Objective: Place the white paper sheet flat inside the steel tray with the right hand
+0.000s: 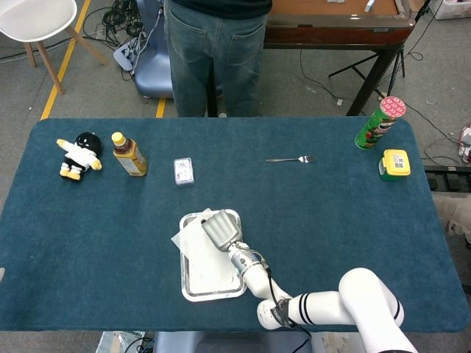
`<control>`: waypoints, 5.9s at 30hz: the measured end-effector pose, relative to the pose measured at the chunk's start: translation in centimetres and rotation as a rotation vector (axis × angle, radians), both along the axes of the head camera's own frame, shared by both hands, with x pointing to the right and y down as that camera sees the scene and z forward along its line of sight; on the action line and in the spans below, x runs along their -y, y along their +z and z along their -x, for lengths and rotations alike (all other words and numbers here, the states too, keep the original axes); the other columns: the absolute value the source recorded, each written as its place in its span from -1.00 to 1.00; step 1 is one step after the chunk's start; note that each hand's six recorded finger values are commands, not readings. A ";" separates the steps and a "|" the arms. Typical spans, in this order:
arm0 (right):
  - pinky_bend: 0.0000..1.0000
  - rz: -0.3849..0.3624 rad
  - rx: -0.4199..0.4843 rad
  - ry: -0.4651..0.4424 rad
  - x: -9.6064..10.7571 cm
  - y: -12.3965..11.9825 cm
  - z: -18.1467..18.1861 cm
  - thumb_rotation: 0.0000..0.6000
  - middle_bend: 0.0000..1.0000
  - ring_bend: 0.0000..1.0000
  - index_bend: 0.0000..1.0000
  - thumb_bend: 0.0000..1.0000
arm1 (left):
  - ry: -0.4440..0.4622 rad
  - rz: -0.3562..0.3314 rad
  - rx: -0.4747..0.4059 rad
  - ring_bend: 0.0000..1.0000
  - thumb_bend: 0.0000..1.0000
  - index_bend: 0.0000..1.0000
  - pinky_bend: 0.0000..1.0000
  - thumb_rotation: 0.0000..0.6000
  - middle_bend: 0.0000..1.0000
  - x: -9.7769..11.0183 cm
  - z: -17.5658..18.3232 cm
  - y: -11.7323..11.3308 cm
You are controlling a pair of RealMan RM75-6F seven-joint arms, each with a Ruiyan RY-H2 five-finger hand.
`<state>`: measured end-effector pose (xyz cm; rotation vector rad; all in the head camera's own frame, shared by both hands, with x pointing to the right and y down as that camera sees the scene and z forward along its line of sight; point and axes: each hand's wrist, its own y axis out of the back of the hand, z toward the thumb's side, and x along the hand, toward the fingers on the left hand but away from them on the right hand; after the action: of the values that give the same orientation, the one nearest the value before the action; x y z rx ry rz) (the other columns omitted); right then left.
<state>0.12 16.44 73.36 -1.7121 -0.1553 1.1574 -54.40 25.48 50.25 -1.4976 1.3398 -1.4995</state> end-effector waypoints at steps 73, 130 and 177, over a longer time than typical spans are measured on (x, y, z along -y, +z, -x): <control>1.00 0.101 -0.068 0.305 0.2 -2.3 -2.6 1.00 1.00 1.00 -0.28 1.00 | 0.016 0.009 0.003 -0.23 -0.44 0.13 0.09 1.00 -0.10 0.0 -0.5 0.2; 1.00 0.130 0.265 -0.461 -5.7 -5.8 -5.8 1.00 1.00 1.00 -0.28 1.00 | 0.001 0.029 0.035 -0.23 -0.44 0.15 0.09 1.00 -0.10 -0.5 0.0 0.6; 1.00 0.187 0.205 -0.507 -8.3 -3.4 -5.5 1.00 1.00 1.00 -0.28 1.00 | -0.007 0.030 0.035 -0.23 -0.44 0.16 0.09 1.00 -0.09 -0.5 0.3 0.5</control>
<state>5.60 24.70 69.98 -1.8878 0.2585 0.6369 -54.70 25.95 50.77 -1.4804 1.3089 -1.5490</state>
